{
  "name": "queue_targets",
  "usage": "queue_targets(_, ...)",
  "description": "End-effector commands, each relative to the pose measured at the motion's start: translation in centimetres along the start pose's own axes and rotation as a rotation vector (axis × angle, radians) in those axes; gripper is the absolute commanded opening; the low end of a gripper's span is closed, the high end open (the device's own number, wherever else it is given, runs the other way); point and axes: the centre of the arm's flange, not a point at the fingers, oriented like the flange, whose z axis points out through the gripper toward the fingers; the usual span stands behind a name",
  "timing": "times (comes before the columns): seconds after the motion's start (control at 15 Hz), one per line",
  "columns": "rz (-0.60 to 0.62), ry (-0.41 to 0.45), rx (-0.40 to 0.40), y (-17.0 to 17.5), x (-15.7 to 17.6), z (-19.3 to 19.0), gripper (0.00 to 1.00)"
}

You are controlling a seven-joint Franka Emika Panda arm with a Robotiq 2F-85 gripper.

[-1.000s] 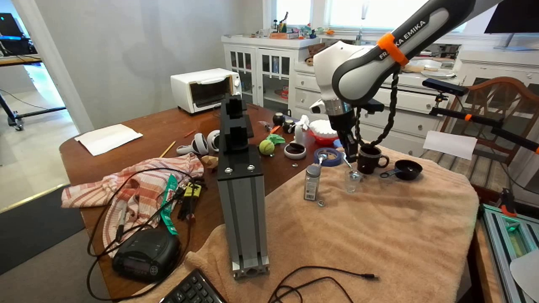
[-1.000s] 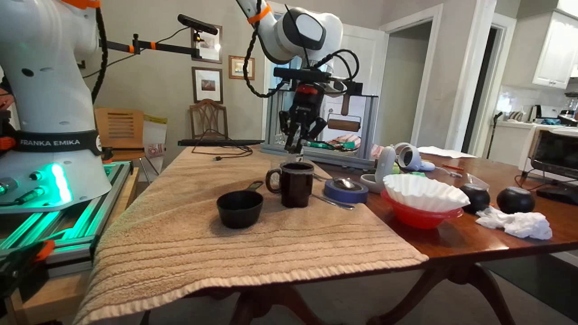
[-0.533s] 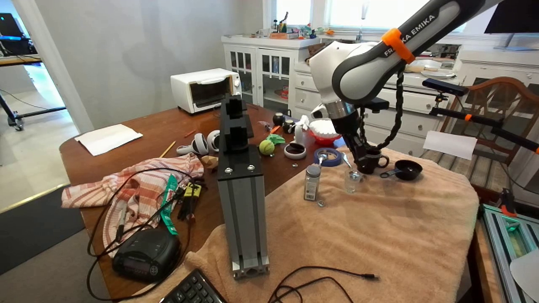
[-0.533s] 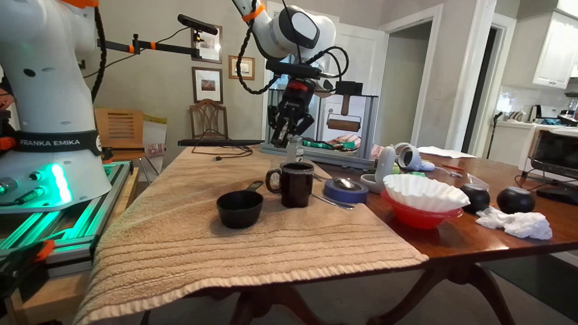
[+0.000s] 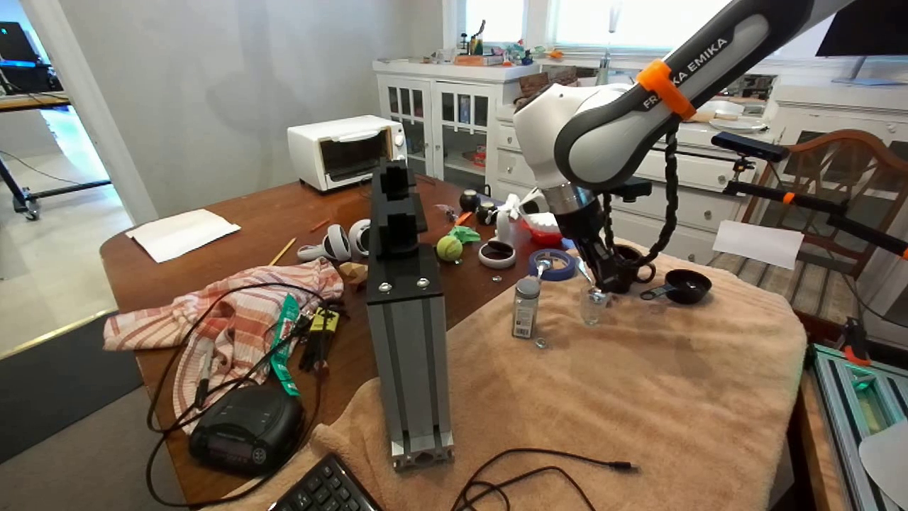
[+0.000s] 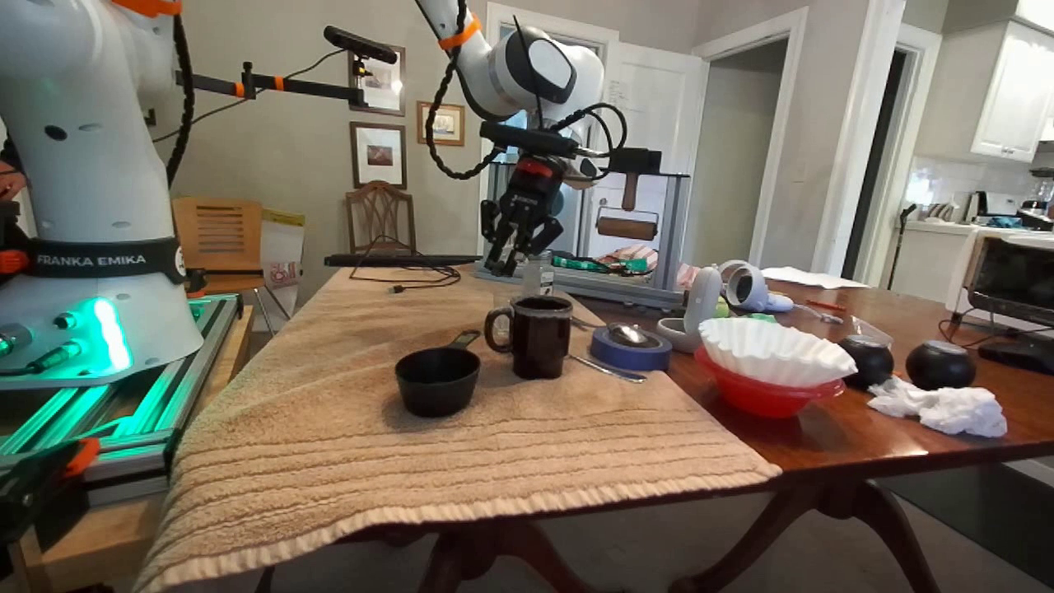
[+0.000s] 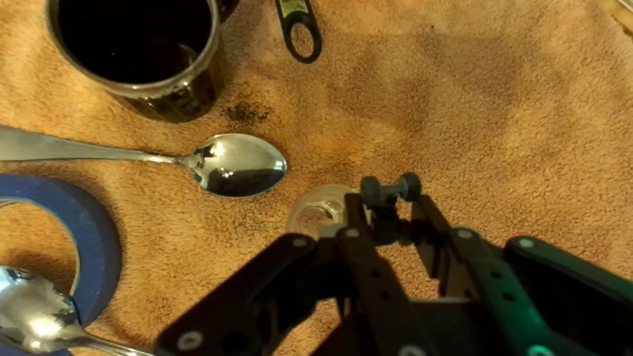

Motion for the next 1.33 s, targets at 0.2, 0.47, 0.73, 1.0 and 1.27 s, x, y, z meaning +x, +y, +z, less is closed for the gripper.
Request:
queue_targets(0.2,-0.007,0.022,-0.010,0.1,1.3,0.4,0.07)
queue_targets(0.47,-0.004,0.026,-0.020,0.4,1.7,0.6,0.07)
queue_targets(0.73,0.003,0.034,-0.026,0.8,2.1,1.0,0.07)
queue_targets(1.0,0.012,0.038,-0.027,1.3,2.2,1.2,0.07)
queue_targets(1.27,0.031,0.037,-0.023,2.1,1.6,1.4,0.07)
